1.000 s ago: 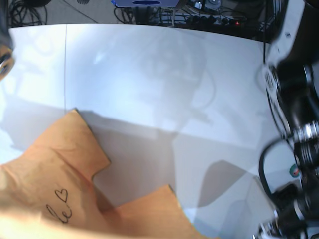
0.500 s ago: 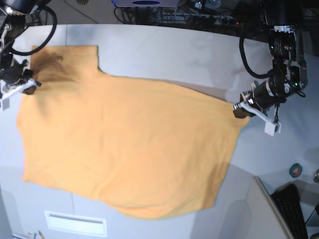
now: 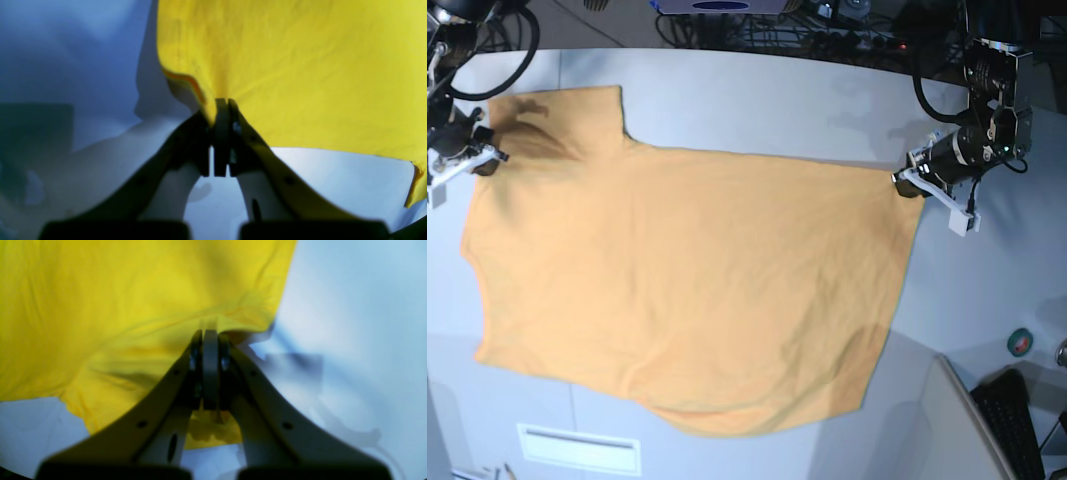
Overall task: Layout the t-shirt on the table in an organized manner, then fold the t-shirt properly
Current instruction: 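Lift and shake the shirt, then lay it flat with both grippers, then drag the held shirt edge across the shirt body with both grippers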
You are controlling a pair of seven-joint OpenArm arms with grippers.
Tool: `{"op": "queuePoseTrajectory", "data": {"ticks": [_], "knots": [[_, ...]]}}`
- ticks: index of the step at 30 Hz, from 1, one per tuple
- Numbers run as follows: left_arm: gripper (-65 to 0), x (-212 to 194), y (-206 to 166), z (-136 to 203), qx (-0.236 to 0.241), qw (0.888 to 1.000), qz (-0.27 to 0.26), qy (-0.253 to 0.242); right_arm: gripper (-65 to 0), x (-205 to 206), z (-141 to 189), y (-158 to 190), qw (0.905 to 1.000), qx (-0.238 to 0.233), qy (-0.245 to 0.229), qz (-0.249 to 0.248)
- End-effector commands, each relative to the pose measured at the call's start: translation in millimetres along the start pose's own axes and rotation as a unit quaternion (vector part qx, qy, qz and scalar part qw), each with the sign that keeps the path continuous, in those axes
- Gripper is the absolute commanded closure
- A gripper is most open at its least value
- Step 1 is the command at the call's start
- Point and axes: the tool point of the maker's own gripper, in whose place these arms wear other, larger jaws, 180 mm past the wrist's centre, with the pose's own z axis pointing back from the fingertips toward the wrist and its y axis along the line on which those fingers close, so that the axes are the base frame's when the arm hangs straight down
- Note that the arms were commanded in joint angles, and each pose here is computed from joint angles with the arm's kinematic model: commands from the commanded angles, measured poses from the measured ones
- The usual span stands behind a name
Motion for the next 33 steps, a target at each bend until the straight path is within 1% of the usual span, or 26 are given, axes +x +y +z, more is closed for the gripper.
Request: {"op": "queuePoseTrajectory", "data": {"ticks": [1, 7, 9, 11, 14, 17, 20, 24, 27, 29, 33], "knots": [[0.0, 16.3, 0.5, 5.0, -0.002, 1.0, -0.008, -0.021, 0.0, 12.8, 1.4, -2.7, 0.9999, 0.0, -0.015, 0.002], [0.0, 8.0, 0.6, 7.5, -0.001, 1.0, -0.008, -0.016, 0.0, -4.4, 1.5, -7.2, 1.0, -0.003, 0.002, -0.004], [0.0, -2.6, 1.9, 10.9, 0.0, 1.0, -0.008, -0.01, 0.0, -9.4, 4.5, -8.9, 1.0, -0.005, 0.005, -0.003], [0.0, -2.6, 11.1, 20.9, 0.01, 1.0, 0.004, -0.022, 0.0, -14.5, 9.3, -11.4, 0.9999, -0.01, 0.008, 0.002], [0.0, -5.7, 25.9, 38.3, 0.029, 0.999, 0.019, -0.037, 0.0, -14.6, 20.6, -13.6, 0.9997, -0.018, 0.003, 0.018], [0.0, -9.2, 28.3, 51.2, 0.035, 0.998, 0.026, -0.049, 0.0, -13.2, 33.8, -11.8, 0.9989, -0.024, -0.006, 0.04], [0.0, -8.9, 21.8, 59.0, 0.031, 0.998, 0.014, -0.055, 0.0, -7.8, 43.2, -3.3, 0.9981, -0.023, -0.021, 0.053], [0.0, 6.8, 11.2, 64.1, 0.023, 0.997, 0.0, -0.074, 0.0, 10.9, 49.0, 8.1, 0.9966, -0.02, -0.041, 0.069], [0.0, 28.8, 1.7, 63.8, 0.012, 0.995, -0.007, -0.098, 0.0, 23.8, 45.1, 14.3, 0.9968, -0.015, -0.033, 0.071], [0.0, 41.6, -3.1, 61.6, 0.007, 0.994, -0.01, -0.11, 0.0, 37.4, 43.0, 20.2, 0.9965, -0.01, -0.041, 0.072], [0.0, 70.1, -4.6, 53.8, 0.01, 0.99, 0.016, -0.137, 0.0, 69.1, 39.4, 24.8, 0.9951, -0.005, -0.067, 0.073]]}}
